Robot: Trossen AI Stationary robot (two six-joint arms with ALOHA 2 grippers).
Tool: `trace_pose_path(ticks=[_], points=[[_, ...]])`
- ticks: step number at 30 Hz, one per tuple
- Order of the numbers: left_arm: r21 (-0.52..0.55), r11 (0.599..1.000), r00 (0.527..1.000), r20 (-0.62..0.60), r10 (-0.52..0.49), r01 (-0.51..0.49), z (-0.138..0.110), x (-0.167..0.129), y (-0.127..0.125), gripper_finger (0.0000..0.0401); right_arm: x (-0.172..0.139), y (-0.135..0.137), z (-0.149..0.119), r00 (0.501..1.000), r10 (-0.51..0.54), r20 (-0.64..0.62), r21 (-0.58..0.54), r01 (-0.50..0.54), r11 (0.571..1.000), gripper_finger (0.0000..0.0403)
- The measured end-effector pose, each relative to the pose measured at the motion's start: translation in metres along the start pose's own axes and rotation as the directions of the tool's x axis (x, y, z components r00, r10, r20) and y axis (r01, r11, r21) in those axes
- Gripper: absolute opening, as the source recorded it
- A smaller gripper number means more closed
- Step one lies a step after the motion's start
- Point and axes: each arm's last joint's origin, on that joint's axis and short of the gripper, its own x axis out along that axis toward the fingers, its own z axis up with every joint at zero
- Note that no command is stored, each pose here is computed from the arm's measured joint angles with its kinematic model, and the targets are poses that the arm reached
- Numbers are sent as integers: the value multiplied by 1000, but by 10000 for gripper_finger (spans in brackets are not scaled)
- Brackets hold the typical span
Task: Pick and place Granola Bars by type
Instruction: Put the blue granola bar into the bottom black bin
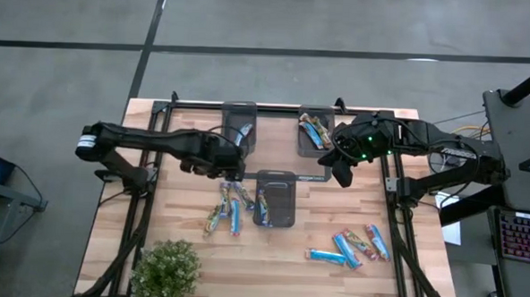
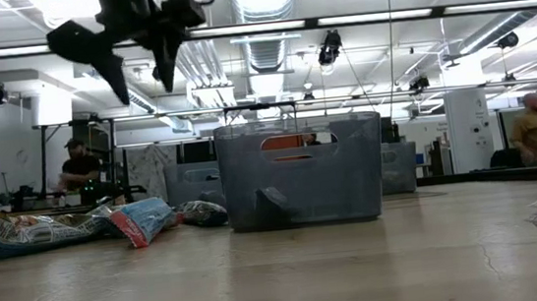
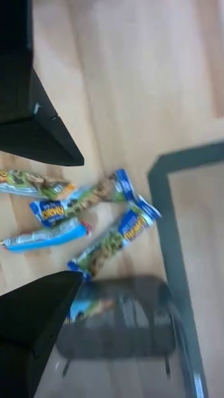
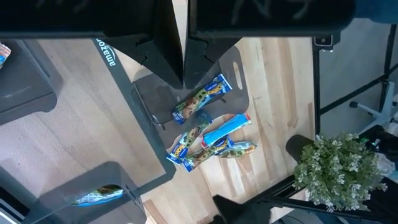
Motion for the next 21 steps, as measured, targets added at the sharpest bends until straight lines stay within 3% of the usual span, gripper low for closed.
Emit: trace_pose_path(ticks=[7,17,21], points=[[-80,995,996,-74,53,-59,-7,28,1,272,0,0,0,1000,-2,1,-11,2,1000,9],[-150,986,990,-107,-87,71,-13,64,-2,272,0,0,0,1000,-2,1,-29,2,1000,9],[-166,984,988,-123,-89,68,-16,75,2,272,0,0,0,1000,-2,1,-29,2,1000,9]])
